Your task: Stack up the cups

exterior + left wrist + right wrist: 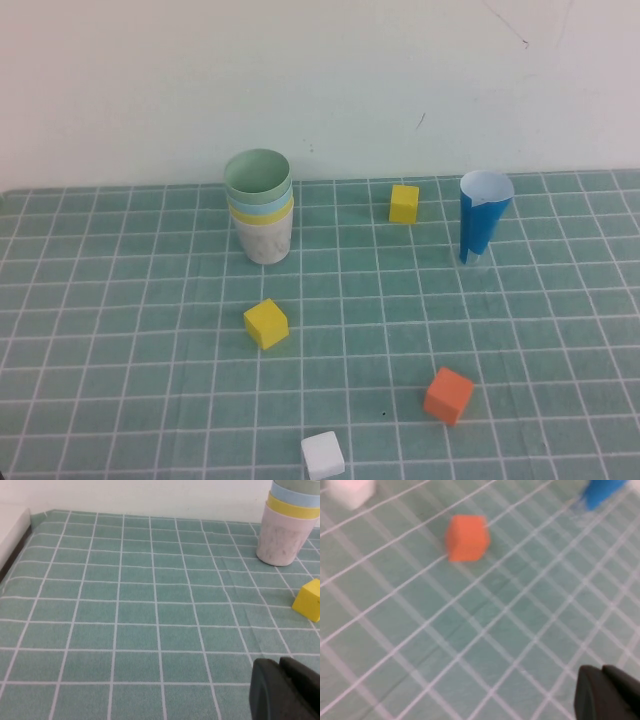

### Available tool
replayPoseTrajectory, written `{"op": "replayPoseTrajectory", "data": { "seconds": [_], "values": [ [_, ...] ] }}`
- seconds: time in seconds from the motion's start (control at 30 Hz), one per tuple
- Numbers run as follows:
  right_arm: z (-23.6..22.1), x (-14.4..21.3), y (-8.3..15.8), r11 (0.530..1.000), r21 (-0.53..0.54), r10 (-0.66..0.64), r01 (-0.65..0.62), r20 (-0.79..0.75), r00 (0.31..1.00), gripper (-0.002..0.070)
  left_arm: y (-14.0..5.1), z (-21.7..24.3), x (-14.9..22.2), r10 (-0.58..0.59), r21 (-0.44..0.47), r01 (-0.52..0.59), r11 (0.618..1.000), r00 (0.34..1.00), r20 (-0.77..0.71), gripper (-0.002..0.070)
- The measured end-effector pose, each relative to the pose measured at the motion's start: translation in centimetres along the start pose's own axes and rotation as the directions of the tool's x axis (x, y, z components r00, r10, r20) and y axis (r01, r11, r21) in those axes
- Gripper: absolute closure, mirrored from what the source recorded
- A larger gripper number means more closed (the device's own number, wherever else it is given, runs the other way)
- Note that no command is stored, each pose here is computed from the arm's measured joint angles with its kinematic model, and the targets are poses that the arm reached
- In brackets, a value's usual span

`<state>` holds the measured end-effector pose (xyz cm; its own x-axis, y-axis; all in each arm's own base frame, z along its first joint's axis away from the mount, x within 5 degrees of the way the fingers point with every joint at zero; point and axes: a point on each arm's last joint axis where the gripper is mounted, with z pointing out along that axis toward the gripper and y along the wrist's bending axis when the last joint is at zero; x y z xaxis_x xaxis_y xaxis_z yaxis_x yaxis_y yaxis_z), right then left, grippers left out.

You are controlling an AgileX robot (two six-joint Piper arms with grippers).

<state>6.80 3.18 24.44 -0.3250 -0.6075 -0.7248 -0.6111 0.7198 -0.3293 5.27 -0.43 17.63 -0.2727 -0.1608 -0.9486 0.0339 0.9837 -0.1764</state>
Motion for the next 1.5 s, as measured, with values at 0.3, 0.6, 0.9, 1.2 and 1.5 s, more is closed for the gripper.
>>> {"op": "replayPoseTrajectory", "data": {
  "seconds": [0.3,0.6,0.9,1.2,1.5],
  "values": [
    [0.9,4.9,-0.1,0.908,0.367,0.153,-0.204,0.163,0.975,0.0678,0.0,0.0,0.0,0.000,0.000,0.000,1.000,1.000,0.000,0.0677],
    [2.0,8.2,0.6,0.777,0.537,0.264,-0.329,0.197,0.944,0.0678,0.0,0.0,0.0,0.002,0.000,-0.002,1.000,1.000,0.000,0.0677],
    [1.9,8.4,0.5,0.761,0.552,0.283,-0.341,0.191,0.940,0.0678,0.0,0.0,0.0,0.002,0.000,-0.002,1.000,1.000,0.000,0.0677],
    [2.0,8.4,0.6,0.765,0.542,0.287,-0.348,0.196,0.937,0.0678,0.0,0.0,0.0,0.002,0.000,-0.002,1.000,1.000,0.000,0.0677],
    [2.0,8.4,0.6,0.727,0.511,0.384,-0.459,0.251,0.889,0.0678,0.0,0.0,0.0,0.002,0.000,-0.002,1.000,1.000,0.000,0.0677]
  ]
}}
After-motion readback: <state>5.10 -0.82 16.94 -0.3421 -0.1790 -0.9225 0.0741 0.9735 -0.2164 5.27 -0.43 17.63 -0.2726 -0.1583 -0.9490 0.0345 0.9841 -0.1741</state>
